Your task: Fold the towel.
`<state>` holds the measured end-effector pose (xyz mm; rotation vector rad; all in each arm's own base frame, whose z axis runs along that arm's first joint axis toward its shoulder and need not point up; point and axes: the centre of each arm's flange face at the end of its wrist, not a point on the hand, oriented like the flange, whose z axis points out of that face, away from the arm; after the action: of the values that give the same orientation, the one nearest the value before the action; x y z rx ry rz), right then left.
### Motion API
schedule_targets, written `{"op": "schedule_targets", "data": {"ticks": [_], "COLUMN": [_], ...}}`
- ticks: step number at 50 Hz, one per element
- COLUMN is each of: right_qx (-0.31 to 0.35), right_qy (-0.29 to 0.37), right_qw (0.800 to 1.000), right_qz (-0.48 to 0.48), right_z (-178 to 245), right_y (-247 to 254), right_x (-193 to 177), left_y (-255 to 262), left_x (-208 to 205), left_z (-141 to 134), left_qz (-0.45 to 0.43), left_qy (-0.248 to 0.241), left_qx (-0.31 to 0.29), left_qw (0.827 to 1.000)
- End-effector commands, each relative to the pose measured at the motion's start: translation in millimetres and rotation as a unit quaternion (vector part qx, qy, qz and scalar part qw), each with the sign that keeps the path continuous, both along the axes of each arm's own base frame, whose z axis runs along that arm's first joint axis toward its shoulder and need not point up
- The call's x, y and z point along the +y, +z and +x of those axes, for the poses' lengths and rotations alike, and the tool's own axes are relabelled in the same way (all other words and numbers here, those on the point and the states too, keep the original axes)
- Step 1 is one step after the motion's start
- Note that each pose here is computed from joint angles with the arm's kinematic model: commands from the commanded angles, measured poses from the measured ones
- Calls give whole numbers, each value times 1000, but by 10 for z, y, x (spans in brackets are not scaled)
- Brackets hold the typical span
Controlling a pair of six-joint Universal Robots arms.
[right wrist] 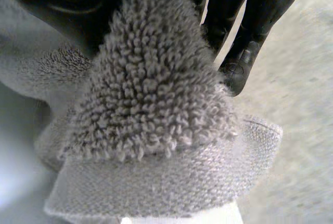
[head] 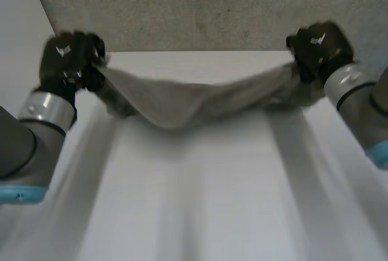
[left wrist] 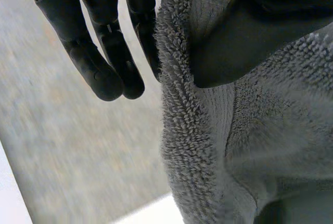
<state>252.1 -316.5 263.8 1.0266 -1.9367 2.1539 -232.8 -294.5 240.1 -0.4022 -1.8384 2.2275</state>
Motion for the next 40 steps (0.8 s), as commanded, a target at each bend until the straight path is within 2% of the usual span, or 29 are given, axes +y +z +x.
{"op": "schedule_targets", "data": {"ticks": [1,7,11,22,26,30,40], "right_qx": [56,111,113,62,44,13,2], "right_qy": [6,13,13,16,-5,5,3], "right_qw": [994,982,980,990,982,969,958], "right_qz": [93,153,163,127,184,245,288], "right_z": [-37,-131,-148,-181,-425,-471,-537], "right_y": [-671,-924,-890,-456,-394,-387,-568], "right_x": [218,415,468,429,311,333,270], "left_y": [-649,-837,-857,-802,-826,-829,-851], "left_x": [141,222,298,372,390,388,410], "left_z": [162,329,374,362,369,378,373], "left_qz": [101,128,124,110,113,114,118], "left_qy": [19,40,45,42,42,43,41], "left_qx": [-37,-73,-114,-126,-127,-127,-128], "left_qw": [994,988,985,985,985,984,984]}}
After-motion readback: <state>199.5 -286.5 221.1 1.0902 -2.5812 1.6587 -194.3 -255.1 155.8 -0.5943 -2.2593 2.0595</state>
